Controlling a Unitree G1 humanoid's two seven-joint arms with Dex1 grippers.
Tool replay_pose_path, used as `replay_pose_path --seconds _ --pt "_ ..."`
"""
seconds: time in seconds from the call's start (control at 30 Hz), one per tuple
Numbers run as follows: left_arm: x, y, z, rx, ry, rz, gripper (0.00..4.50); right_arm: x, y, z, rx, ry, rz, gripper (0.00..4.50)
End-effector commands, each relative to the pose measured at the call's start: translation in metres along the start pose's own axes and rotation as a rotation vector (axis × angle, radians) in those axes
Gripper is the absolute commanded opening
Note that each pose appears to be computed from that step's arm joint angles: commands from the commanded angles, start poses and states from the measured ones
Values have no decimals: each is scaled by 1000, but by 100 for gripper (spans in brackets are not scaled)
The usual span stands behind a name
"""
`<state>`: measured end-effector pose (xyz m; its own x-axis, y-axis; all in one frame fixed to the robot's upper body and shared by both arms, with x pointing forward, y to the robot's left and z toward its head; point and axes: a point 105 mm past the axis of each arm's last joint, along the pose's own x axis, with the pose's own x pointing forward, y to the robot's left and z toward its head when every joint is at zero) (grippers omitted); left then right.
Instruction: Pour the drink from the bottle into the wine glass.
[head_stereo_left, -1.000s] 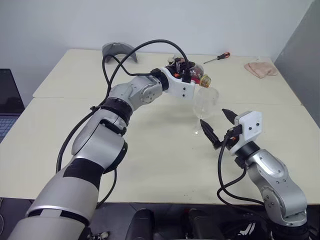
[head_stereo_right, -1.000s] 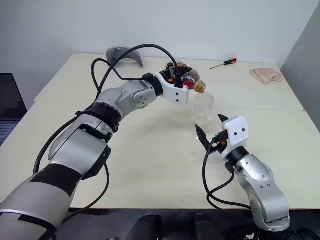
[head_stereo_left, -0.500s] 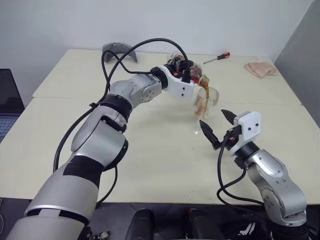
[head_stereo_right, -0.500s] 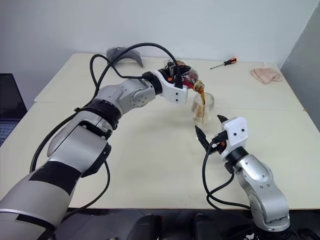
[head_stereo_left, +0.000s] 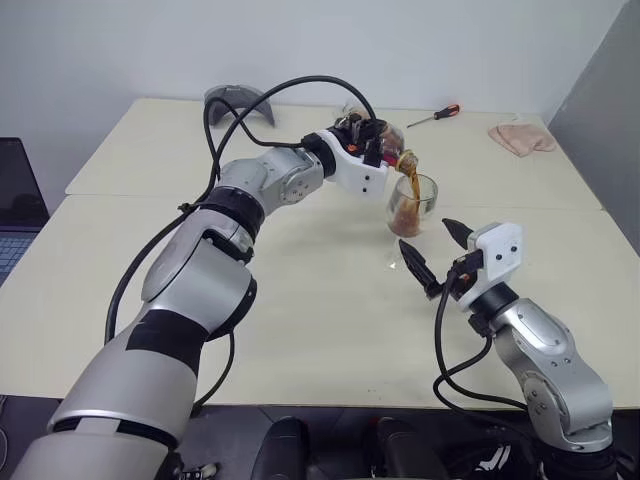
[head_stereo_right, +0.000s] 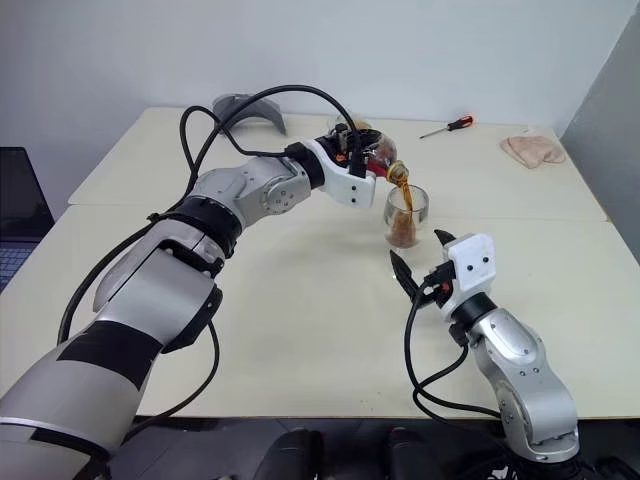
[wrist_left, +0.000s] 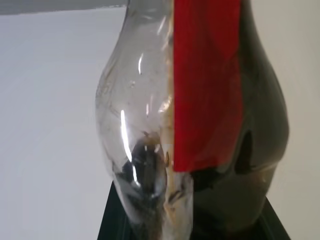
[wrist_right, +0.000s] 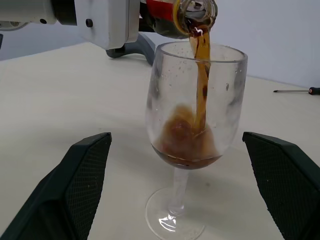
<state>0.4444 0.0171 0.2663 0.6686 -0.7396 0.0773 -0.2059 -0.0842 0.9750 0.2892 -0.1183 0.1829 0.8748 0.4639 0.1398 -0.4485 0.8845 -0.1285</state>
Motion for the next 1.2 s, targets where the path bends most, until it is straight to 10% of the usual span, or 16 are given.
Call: replay_pose_path --seconds 0.03,1.2 --pt "3 30 -1 35 -7 79 79 0 -1 14 -10 -55 -3 450" --pt "1 41 -5 40 2 99 77 -4 2 8 -6 -58 22 450"
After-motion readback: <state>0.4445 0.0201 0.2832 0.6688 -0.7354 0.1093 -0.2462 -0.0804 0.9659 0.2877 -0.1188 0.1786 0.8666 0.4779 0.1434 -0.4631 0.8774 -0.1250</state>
